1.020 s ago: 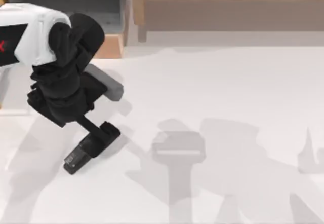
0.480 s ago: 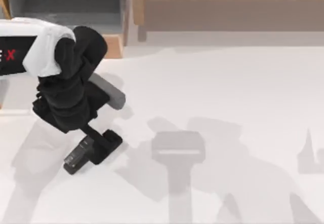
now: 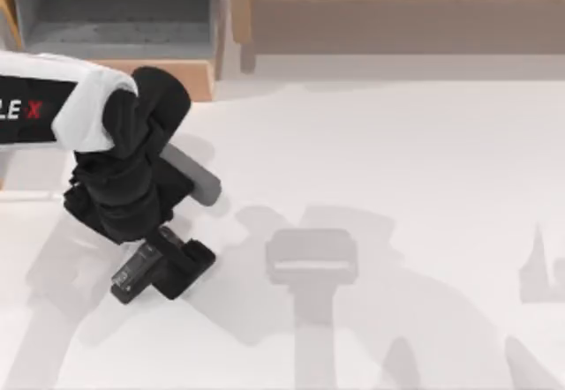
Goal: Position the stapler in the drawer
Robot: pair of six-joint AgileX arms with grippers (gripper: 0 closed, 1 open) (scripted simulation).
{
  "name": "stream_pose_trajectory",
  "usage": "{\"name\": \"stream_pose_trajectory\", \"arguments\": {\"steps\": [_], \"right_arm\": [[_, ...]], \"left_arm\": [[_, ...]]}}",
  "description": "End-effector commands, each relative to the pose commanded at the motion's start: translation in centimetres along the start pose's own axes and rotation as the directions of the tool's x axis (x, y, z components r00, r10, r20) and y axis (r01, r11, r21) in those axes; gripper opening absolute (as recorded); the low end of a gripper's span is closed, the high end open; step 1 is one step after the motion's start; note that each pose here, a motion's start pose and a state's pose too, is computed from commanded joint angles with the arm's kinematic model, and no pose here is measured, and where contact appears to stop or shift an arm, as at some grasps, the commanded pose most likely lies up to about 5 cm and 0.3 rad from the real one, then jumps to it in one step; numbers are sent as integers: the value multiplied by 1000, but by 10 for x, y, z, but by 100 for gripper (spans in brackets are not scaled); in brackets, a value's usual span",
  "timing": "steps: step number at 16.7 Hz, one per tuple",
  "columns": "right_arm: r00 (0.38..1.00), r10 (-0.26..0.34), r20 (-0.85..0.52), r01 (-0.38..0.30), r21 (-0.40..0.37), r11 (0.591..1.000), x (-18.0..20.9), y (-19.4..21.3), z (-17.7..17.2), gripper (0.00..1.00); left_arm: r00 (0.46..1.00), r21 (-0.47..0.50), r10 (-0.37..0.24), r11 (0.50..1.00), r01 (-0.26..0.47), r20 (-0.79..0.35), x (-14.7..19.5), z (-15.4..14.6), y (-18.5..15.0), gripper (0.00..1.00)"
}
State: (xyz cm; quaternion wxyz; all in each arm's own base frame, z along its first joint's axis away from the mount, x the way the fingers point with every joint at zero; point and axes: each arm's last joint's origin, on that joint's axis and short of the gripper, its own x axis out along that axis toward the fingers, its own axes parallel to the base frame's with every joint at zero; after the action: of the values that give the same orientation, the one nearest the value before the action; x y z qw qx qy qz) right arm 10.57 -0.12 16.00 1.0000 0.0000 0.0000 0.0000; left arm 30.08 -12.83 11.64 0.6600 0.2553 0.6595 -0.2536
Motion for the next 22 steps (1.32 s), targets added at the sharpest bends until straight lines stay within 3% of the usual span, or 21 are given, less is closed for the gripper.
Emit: {"name": "stream_pose_trajectory", "arguments": {"steps": [12,22], "right_arm": [[1000,0,0,0,0,1000,0,0,0,100],[1000,0,0,0,0,1000,0,0,0,100]], "left_arm": [[1000,0,0,1000,0,0,0,0,0,2],[1000,0,0,1000,0,2,-2,0,0,0]]}}
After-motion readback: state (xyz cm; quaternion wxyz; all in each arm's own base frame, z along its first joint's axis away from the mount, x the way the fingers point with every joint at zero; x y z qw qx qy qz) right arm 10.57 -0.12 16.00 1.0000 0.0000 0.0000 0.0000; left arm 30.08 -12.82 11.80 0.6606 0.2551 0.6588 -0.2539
